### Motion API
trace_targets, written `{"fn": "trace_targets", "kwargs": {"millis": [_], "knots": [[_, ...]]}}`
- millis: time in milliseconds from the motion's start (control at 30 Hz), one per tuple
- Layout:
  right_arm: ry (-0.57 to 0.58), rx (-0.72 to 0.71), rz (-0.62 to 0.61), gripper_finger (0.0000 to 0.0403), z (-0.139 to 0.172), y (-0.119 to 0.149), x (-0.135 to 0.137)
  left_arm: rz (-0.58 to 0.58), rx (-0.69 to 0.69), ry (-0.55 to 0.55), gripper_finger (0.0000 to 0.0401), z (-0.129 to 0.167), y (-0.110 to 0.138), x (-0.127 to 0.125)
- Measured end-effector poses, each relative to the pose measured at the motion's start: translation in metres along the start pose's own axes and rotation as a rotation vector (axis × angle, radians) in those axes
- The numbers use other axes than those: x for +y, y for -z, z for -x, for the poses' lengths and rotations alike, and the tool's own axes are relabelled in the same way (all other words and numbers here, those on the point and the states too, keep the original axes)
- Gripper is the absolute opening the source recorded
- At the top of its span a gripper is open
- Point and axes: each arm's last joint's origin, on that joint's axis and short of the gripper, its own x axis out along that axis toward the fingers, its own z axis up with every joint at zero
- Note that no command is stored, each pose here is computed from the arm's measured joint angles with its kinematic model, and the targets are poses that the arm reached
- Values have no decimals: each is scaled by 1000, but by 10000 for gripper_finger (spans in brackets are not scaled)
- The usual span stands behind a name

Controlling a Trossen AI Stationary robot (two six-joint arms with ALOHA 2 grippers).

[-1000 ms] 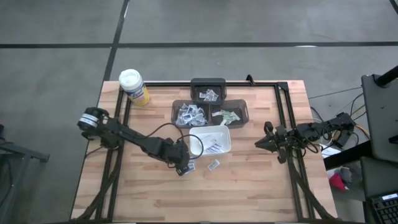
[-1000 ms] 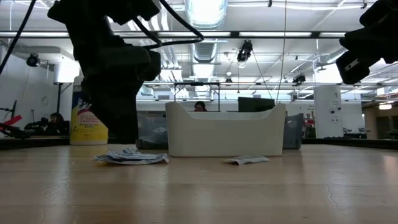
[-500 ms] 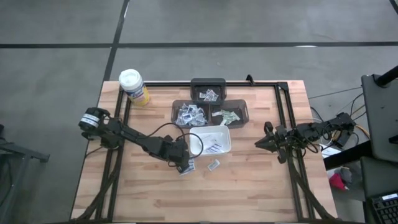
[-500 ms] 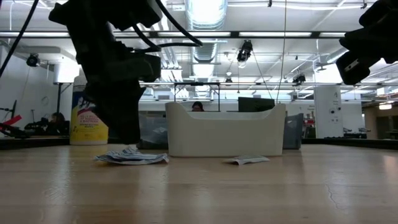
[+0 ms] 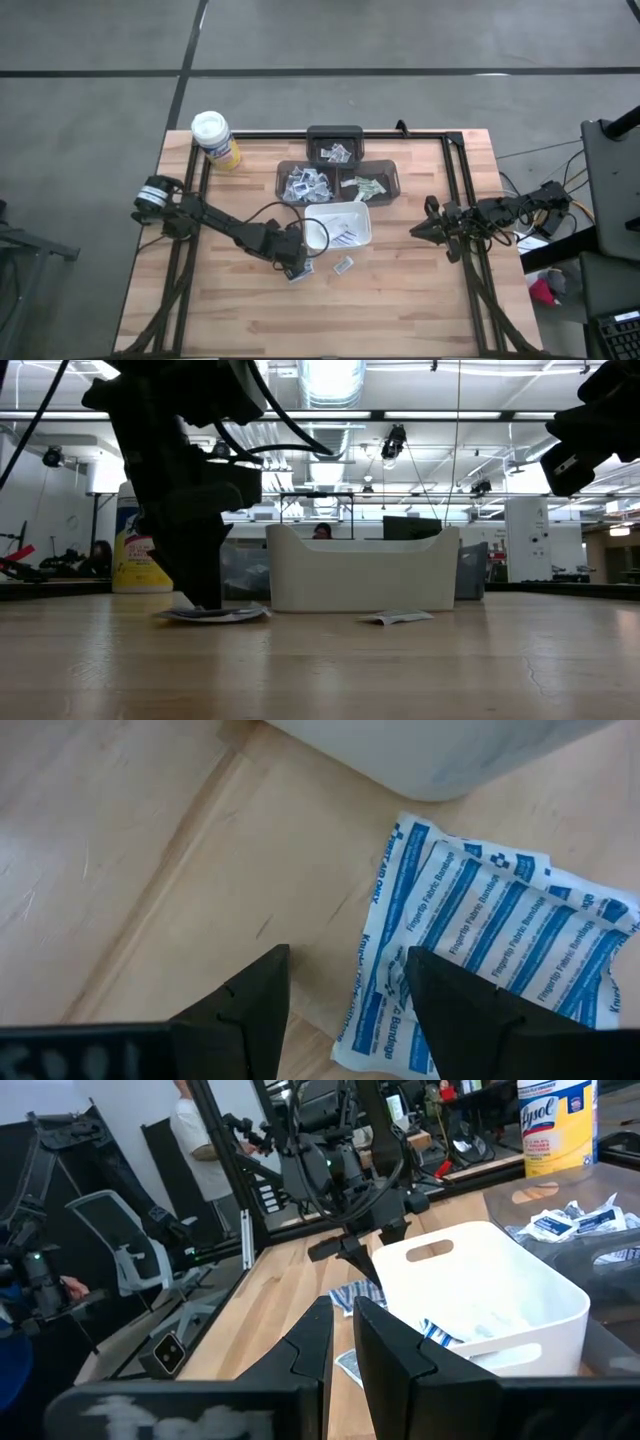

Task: Pick & Place First Aid Supplies
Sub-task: Put the blue bandage into the white bin

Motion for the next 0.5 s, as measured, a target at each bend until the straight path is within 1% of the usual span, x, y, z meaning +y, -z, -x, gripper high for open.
{"fn": "trace_targets", "kwargs": {"millis": [233, 333, 500], "knots": [[0, 0, 0, 43, 0, 0, 0, 0, 1, 0, 191, 0, 0, 0], [0, 0, 0, 43, 0, 0, 0, -1, 4, -4, 173, 0, 0, 0], [0, 0, 0, 43, 0, 0, 0, -2, 5, -4, 132, 0, 0, 1]]}}
